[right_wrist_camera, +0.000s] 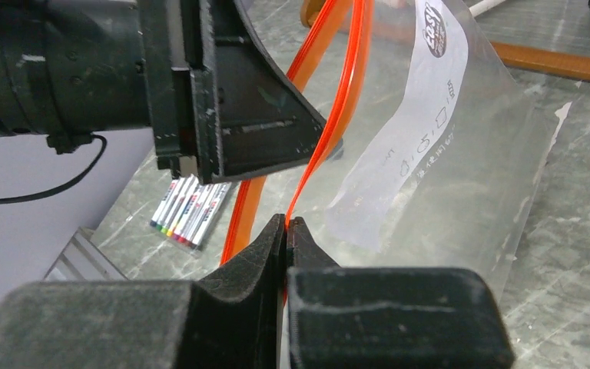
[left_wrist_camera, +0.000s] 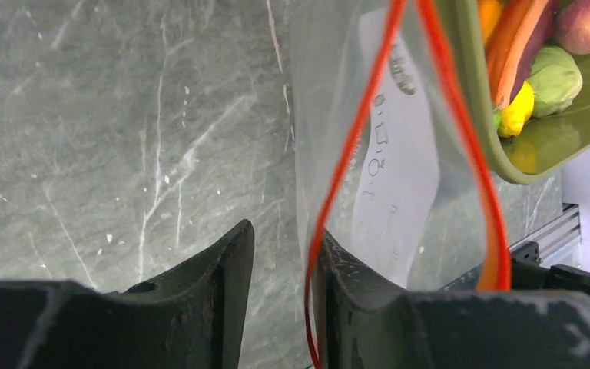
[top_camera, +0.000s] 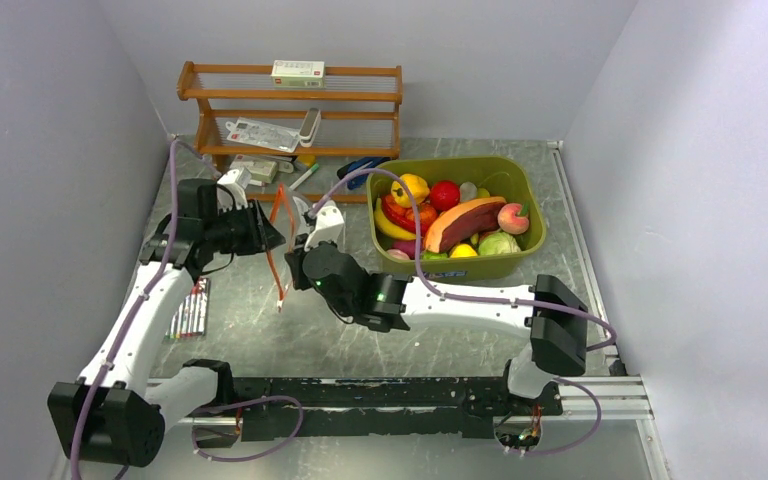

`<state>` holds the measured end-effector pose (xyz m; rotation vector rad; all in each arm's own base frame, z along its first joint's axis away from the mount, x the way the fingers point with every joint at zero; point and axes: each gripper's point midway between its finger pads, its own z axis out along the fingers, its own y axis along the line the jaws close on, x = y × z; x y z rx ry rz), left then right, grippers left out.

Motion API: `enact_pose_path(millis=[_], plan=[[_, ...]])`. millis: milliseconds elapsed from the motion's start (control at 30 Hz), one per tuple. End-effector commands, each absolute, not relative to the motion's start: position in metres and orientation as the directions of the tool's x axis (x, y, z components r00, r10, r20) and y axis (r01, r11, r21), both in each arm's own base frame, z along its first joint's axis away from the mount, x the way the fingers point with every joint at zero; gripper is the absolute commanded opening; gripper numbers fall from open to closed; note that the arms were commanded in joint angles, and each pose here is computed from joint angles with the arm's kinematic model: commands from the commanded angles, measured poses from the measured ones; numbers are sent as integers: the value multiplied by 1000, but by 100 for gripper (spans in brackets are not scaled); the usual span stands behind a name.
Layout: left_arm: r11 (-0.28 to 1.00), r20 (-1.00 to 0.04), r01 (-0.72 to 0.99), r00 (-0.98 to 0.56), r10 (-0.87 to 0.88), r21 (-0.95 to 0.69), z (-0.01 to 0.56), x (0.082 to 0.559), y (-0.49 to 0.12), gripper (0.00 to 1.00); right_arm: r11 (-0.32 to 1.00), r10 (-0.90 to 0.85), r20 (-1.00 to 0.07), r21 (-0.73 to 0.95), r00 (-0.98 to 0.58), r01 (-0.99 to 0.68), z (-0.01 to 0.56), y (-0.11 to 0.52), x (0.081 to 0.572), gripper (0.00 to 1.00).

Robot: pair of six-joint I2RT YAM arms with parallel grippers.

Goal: Place the food in the zip-top bag and seal the zipper
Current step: Open the zipper of the food storage bag.

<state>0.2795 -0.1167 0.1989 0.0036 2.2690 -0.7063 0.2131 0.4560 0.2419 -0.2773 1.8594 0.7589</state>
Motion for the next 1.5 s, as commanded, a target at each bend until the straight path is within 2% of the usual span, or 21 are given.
enact_pose_path(millis=[0, 67, 167, 200, 400, 633, 767, 1000, 1133, 1200, 1333, 1467], plan=[[860, -648, 196, -739, -186, -471, 197, 279, -114, 37, 790, 140, -920, 326, -365, -519, 251, 460, 222, 0], [857, -655, 207, -734, -182, -471, 200, 279, -115, 36, 795, 140, -922, 321, -360, -514, 250, 460, 224, 0], [866, -664, 202, -725, -182, -457, 203, 278, -112, 11, 808, 132, -926, 307, -353, -503, 251, 457, 226, 0], [874, -673, 192, -716, -187, -446, 207, 278, -108, 8, 822, 128, -926, 300, -355, -485, 250, 454, 228, 0], [938, -775, 111, -600, -200, -328, 242, 282, -77, 7, 878, 133, -914, 288, -384, -381, 241, 429, 236, 0], [973, -798, 48, -582, -157, -226, 267, 284, -55, 7, 914, 193, -914, 300, -357, -274, 256, 392, 243, 0], [965, -815, 106, -561, -143, -241, 286, 282, -63, 7, 895, 253, -902, 356, -350, -269, 263, 380, 241, 0], [902, -803, 260, -580, -138, -343, 292, 271, -96, 7, 820, 264, -853, 445, -450, -361, 244, 404, 223, 0], [893, -817, 285, -559, -140, -348, 298, 271, -100, 7, 812, 224, -874, 412, -431, -414, 251, 418, 225, 27], [882, -818, 303, -556, -145, -362, 299, 272, -104, 7, 806, 221, -883, 405, -414, -433, 259, 426, 229, 37], [869, -805, 308, -572, -156, -387, 293, 275, -109, 7, 794, 228, -886, 410, -404, -450, 276, 445, 240, 47], [868, -802, 305, -576, -158, -391, 288, 276, -109, 7, 802, 250, -879, 423, -405, -422, 274, 453, 254, 50]])
